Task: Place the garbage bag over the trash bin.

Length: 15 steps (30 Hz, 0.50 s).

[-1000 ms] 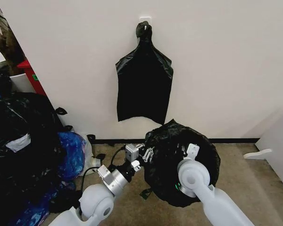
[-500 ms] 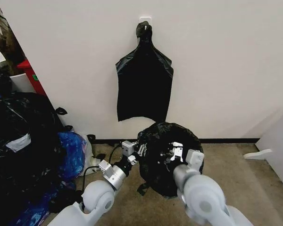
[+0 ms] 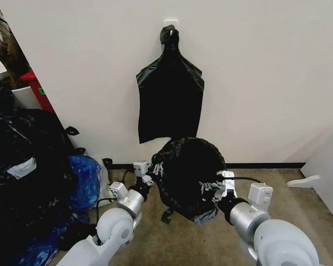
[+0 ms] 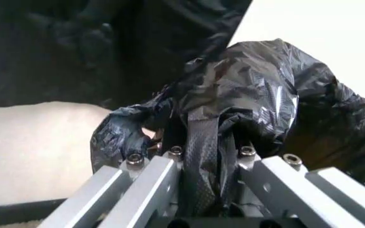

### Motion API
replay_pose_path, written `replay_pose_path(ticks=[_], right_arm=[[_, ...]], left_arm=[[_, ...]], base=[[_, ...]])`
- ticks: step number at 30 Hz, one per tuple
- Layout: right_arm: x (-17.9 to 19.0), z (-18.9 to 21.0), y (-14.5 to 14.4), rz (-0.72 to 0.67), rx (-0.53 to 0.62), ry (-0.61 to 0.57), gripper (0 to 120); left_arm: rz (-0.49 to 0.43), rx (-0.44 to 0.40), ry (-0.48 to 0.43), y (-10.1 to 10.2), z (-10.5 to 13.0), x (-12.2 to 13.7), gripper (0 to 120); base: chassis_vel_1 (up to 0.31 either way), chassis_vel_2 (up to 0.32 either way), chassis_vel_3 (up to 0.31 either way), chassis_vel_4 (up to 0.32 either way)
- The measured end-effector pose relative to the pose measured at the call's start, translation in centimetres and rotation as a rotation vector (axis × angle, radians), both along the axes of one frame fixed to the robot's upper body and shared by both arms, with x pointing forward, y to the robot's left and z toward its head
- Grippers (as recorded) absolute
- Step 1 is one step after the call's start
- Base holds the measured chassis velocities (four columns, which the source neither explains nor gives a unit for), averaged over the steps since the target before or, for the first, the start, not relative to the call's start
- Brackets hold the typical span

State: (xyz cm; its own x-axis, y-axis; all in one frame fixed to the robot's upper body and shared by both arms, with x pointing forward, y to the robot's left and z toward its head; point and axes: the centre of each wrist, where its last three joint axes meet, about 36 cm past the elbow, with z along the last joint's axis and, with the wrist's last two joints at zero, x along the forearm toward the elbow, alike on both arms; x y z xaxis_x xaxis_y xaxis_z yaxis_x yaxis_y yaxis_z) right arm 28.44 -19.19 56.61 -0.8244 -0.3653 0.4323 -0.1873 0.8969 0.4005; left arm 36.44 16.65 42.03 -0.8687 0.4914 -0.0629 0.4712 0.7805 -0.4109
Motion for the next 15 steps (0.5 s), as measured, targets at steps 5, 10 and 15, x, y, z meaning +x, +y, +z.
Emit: replay_pose_path(ticks=[5,10,15], right_arm=[[0.0,-0.3,-1.6,-0.020,0.046,-0.025,0],[0.2,0.1,-3.9,0.100,0.119,-0.100,4],[-0.6,-0.4,-6.2,0.045,0.078,-0.159,23]], left_arm=[[0.081,-0.056,0.101,0.5,0.4,0.1,5],[0.180,-0.136,0.248,0.8,-0.2,-1.0,5],[0.227,-0.223,0.331,1.0,0.7,0.0,5]], base=[[0.000,0.000,0.000,0.000],[0.000,0.000,0.000,0.000],[0.000,0.000,0.000,0.000]])
